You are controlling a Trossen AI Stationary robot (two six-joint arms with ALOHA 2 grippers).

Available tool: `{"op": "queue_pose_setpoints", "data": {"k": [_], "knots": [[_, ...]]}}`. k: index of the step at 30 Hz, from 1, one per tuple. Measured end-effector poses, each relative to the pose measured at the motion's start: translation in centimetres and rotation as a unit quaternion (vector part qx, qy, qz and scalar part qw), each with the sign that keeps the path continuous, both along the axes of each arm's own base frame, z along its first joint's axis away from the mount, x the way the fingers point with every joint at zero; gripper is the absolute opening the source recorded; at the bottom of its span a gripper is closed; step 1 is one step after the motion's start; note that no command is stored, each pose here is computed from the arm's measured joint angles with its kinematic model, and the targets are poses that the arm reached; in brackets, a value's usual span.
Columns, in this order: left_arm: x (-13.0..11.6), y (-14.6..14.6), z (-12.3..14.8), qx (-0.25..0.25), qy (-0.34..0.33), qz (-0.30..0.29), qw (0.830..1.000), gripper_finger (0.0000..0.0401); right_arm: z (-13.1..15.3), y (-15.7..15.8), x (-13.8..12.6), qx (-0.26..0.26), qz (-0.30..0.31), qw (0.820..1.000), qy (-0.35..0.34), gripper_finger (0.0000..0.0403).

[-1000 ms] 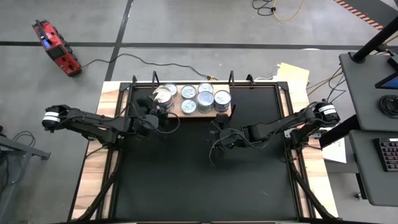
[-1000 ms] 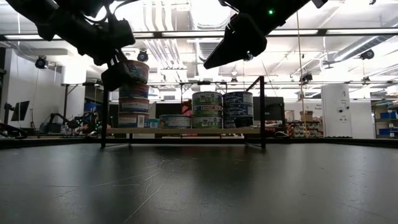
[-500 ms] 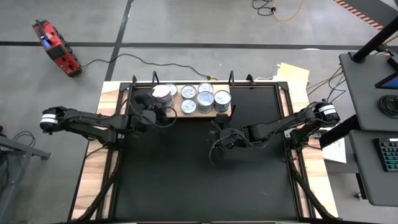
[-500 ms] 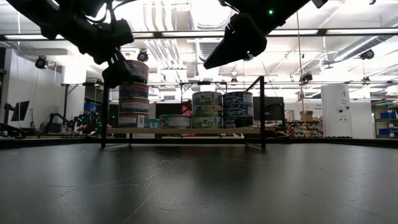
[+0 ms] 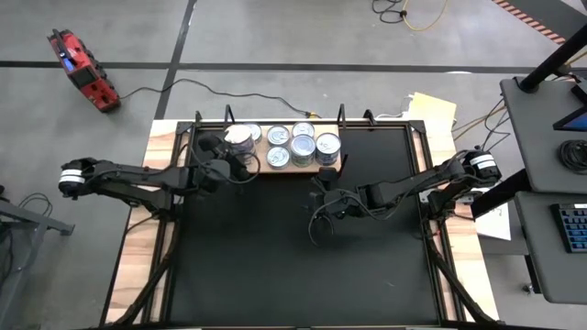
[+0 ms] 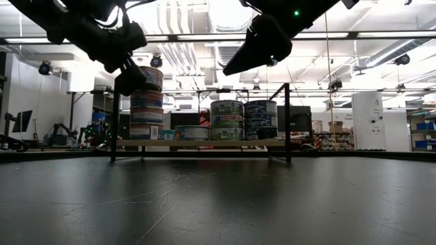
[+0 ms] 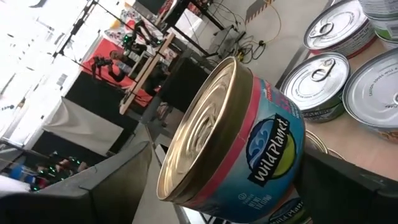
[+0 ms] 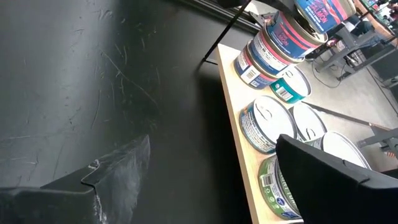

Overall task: Stack canned seafood by type on shelf
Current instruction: Stack the blue tuna can on top of the other blue tuna cans on the shelf

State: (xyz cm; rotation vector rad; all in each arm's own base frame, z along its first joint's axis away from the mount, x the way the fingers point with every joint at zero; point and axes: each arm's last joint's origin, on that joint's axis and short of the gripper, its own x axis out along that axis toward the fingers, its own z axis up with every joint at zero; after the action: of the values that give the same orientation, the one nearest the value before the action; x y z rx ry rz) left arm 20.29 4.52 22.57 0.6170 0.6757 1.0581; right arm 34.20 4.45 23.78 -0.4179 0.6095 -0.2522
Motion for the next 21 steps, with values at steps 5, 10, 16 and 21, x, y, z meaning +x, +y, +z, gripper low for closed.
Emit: {"op": "queue_pose_setpoints", "data": {"k": [5, 10, 16, 21], "knots": [[0.07, -0.06, -0.23, -0.034, -0.040, -0.016, 0.998, 0.0351, 0.00, 0.00, 0.00, 0.001, -0.001, 1.000, 0.000, 0.0332], [0.01, -0.12, -0.45, -0.058, -0.072, -0.012, 0.996, 0.0351, 0.00, 0.00, 0.00, 0.001, -0.001, 1.000, -0.001, 0.0326], [-0.02, -0.12, -0.46, -0.069, -0.100, -0.005, 0.993, 0.0351, 0.00, -0.01, 0.00, 0.001, -0.001, 1.000, 0.000, 0.0329], [-0.04, -0.12, -0.43, -0.069, -0.102, -0.004, 0.992, 0.0351, -0.01, 0.00, -0.01, 0.001, -0.001, 1.000, 0.000, 0.0336]]}}
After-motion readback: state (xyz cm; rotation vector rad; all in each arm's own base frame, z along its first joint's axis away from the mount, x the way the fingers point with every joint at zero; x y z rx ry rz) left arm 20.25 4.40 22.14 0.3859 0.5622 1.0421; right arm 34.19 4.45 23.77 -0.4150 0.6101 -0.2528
